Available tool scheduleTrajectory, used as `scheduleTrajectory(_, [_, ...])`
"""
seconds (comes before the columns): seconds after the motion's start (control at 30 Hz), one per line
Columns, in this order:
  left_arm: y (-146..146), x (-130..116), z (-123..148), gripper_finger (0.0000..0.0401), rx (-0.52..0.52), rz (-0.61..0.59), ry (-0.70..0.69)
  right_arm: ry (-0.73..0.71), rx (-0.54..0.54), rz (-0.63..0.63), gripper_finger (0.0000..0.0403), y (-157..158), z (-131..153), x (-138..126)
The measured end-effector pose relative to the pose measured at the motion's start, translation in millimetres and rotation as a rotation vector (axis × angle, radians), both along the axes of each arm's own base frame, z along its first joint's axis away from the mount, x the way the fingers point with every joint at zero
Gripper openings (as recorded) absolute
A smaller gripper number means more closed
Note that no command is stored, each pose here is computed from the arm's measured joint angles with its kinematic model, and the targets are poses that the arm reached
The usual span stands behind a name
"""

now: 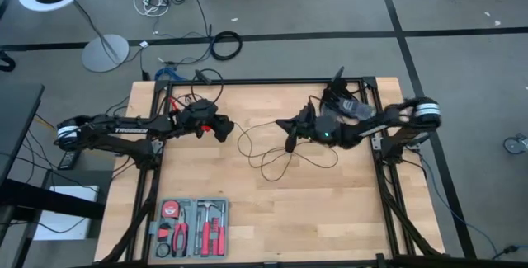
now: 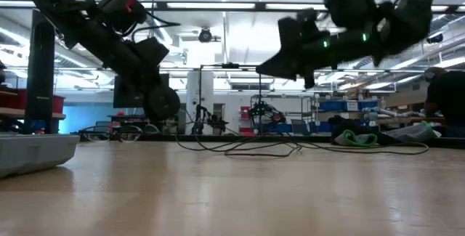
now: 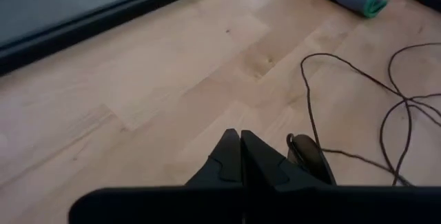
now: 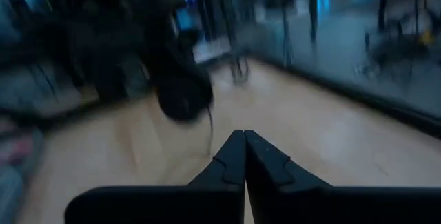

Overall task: Coil cords
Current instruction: Coil the black wire onto the black spool

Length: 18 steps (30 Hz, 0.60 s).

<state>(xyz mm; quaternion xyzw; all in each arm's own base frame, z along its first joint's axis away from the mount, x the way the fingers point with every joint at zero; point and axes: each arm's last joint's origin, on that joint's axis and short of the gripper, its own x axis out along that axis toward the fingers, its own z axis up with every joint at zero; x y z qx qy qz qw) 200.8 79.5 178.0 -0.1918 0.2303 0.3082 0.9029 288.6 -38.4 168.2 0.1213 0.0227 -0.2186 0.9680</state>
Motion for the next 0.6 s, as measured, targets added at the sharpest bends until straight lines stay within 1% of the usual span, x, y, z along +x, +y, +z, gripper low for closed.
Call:
scheduleTrajectory(0.03, [-2.1, 0.3, 1.0, 0.0000, 0.011, 0.002, -0.001, -0.034, -0.004, -0.013, 0.0001, -0.4, -9.3, 0.8])
scheduleTrajectory(0.1, [-6.2, 1.3, 2.7, 0.0000, 0.031, 0.005, -0.004, -0.039, -0.005, -0.026, 0.0002, -2.1, -27.4, 12.2])
scheduleTrajectory(0.17, [-9.8, 2.6, 3.8, 0.0000, 0.048, 0.006, -0.009, -0.041, -0.004, -0.008, 0.0005, -4.6, -38.0, 38.3])
scheduleTrajectory(0.23, [-13.1, 2.9, 5.5, 0.0000, 0.062, 0.008, -0.014, -0.055, -0.015, 0.028, 0.0006, -6.3, -42.4, 68.8])
scheduleTrajectory(0.27, [-14.7, 3.0, 6.4, 0.0000, 0.069, 0.010, -0.016, -0.058, -0.032, 0.055, 0.0007, -7.0, -42.7, 82.2])
scheduleTrajectory(0.33, [-17.5, 2.0, 8.4, 0.0000, 0.085, 0.020, -0.016, -0.050, -0.101, 0.111, 0.0007, -8.7, -39.3, 105.9])
scheduleTrajectory(0.4, [-19.5, 0.7, 12.1, 0.0000, 0.097, 0.021, -0.030, -0.038, -0.170, 0.119, 0.0006, -11.3, -32.2, 123.7])
scheduleTrajectory(0.47, [-20.8, -2.4, 16.1, 0.0000, 0.106, 0.015, -0.037, -0.003, -0.178, 0.118, 0.0008, -14.1, -26.3, 134.5])
scheduleTrajectory(0.6, [-22.9, -11.8, 23.3, 0.0000, 0.116, 0.017, -0.035, 0.158, -0.152, 0.120, 0.0026, -20.7, -22.2, 146.3])
